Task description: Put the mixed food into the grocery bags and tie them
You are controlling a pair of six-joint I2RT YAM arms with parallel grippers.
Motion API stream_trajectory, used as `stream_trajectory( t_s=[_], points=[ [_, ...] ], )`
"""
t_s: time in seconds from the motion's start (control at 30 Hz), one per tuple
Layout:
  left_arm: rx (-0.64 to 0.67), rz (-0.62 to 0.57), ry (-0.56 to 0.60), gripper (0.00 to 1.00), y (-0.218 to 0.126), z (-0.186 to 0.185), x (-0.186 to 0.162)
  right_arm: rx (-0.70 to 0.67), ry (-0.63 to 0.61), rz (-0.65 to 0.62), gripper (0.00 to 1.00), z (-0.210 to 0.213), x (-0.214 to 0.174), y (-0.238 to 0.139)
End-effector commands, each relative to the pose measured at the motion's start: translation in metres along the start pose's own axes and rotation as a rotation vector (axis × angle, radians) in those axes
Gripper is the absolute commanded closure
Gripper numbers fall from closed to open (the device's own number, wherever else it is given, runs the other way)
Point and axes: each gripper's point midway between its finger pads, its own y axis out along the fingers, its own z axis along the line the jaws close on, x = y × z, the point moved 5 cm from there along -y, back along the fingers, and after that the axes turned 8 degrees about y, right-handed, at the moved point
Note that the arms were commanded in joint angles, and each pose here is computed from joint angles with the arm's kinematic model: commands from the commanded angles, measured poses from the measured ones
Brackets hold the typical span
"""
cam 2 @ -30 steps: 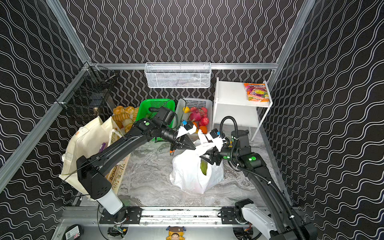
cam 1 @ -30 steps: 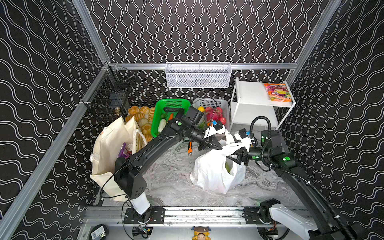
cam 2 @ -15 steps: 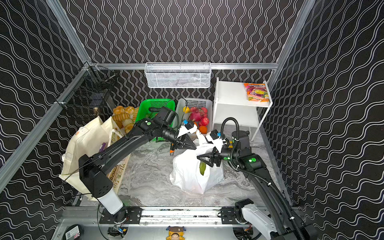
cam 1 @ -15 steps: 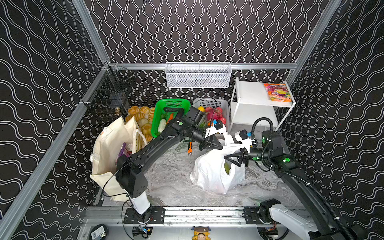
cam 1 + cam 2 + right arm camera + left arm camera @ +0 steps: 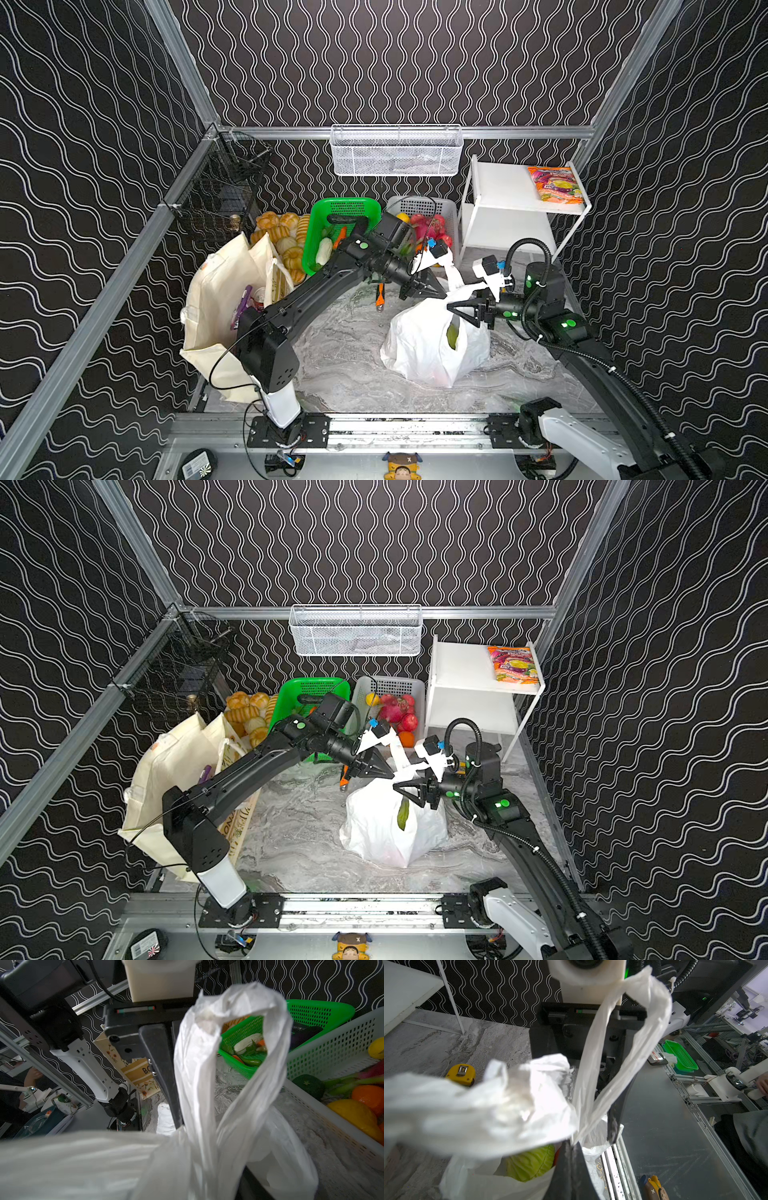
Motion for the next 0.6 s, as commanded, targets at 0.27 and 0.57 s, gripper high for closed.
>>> stream_trajectory(
  t_s=[0.27, 0.57],
  points=[
    [0.048, -0.010, 0.013, 0.96, -0.007, -0.004, 0.007, 0.002, -0.004, -0.034, 0.88, 0.001, 0.007, -0.001],
    [0.187, -0.087, 0.041, 0.46, -0.028, -0.009, 0.022, -0.001, -0.024, -0.071, 0.95, 0.003, 0.006, -0.003]
  ],
)
